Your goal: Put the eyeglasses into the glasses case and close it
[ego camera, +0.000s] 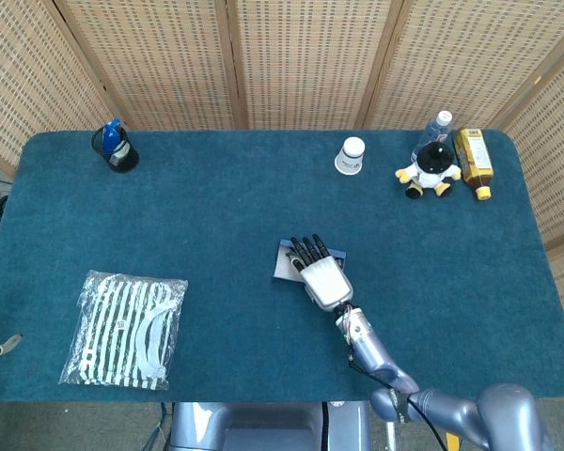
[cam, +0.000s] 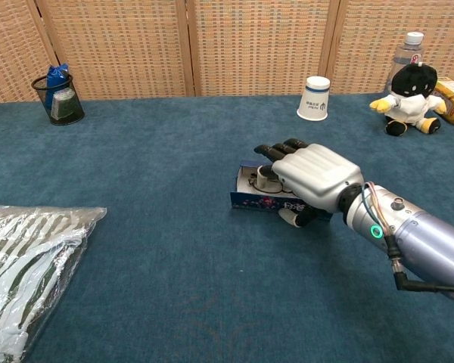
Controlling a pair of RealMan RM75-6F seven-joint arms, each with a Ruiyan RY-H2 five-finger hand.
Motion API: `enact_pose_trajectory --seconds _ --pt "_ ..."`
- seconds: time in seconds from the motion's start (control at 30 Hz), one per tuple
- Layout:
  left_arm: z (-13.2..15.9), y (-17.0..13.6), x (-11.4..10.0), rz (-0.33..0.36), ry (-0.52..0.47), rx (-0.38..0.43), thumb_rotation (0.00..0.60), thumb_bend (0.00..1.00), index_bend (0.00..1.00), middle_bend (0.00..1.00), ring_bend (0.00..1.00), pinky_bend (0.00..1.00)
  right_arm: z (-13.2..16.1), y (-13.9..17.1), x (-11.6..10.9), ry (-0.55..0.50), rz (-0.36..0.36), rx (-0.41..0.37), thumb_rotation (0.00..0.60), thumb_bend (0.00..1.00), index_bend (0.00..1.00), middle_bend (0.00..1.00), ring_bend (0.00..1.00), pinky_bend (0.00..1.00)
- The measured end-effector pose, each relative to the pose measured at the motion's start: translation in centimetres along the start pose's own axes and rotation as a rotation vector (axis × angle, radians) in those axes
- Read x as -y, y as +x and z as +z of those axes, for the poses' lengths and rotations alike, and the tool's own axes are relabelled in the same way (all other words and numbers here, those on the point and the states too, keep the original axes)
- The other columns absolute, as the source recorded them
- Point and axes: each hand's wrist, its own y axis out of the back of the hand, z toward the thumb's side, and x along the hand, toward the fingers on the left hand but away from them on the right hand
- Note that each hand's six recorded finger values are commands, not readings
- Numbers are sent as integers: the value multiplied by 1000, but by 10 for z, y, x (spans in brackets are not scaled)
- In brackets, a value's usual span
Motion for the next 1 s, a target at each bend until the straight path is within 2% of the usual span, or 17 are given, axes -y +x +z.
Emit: enact_pose_trajectory --seconds 0.17,0.37,0.67,0.83,1.0 --pt "0 0 0 0 -1 -2 600 166 0 0 0 0 1 0 0 -7 -2 -7 600 459 532 0 0 0" --pt "0 0 0 -1 0 0 600 166 0 0 0 0 -1 2 1 -2 -7 -7 600 466 671 0 0 0" --pt "0 -1 1 -3 1 -1 600 166 0 0 0 0 -1 9 -1 4 -17 -38 600 466 710 0 0 0" --pt "-1 -1 0 0 -2 -2 600 166 0 0 0 0 -4 27 -13 -4 -35 -107 600 466 710 0 0 0" --pt "0 -1 0 -2 1 2 600 166 0 0 0 0 -11 52 -24 -28 -17 -166 600 466 710 0 0 0"
